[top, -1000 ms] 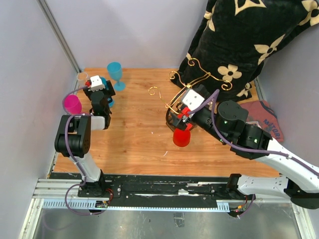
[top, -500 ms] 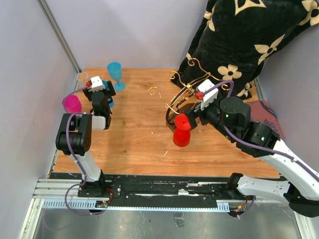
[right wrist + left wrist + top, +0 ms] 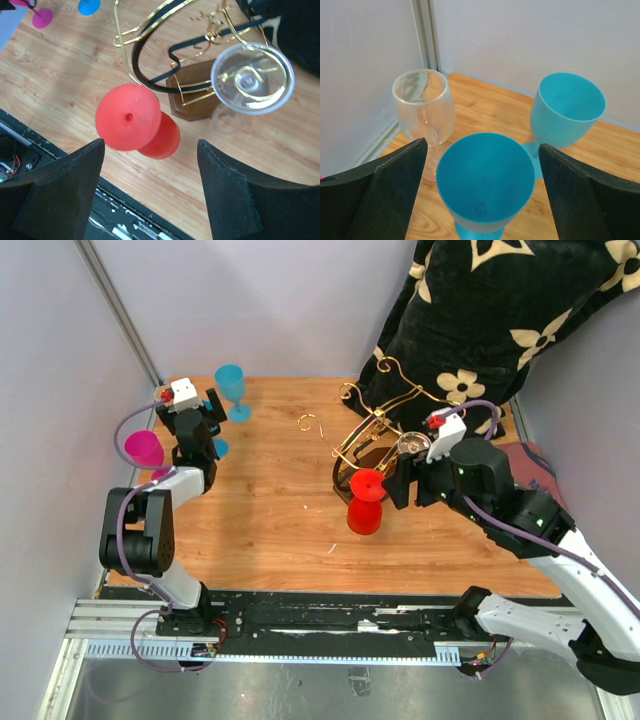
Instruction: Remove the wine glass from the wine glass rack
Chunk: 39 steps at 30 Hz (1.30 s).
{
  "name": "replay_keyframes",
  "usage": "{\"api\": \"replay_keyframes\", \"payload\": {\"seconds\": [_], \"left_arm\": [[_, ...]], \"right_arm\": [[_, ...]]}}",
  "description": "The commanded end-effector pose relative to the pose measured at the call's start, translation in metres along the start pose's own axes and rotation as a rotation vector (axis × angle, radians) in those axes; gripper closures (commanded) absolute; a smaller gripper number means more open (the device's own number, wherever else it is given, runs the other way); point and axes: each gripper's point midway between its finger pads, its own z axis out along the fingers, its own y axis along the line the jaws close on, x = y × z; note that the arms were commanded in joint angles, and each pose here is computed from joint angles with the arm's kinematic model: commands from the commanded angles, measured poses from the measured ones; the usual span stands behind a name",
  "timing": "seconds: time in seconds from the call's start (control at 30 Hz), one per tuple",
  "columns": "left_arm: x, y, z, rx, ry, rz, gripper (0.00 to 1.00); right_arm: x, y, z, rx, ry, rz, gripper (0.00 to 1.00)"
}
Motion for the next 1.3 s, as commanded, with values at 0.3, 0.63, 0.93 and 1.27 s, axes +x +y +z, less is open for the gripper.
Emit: {"api": "replay_keyframes", "payload": {"seconds": [0.3,0.63,0.93,1.27], "left_arm": [[-0.031,0.019,-0.041,-0.104,0.218,-0.113,0.0],[-0.071,-0.006,-0.075,0.05,0.325,-0.182,0.0],[-0.103,-0.013,-0.103,0.16,0.293,-0.189,0.0],[-0.092,-0.017,-0.109,0.189,0.325,-0.198,0.0]], "right_arm": [[0.04,0.007,-0.002,-0.141,0.067,0.355,0.38],[0.044,0.016,0.022,-0.207,0.07,0.47,0.48],[0.046,0.008,0.042,-0.197,0.045,0.523,0.65],[0.032,0.003,0.04,-0.221,-0.003,0.563,0.99]]}}
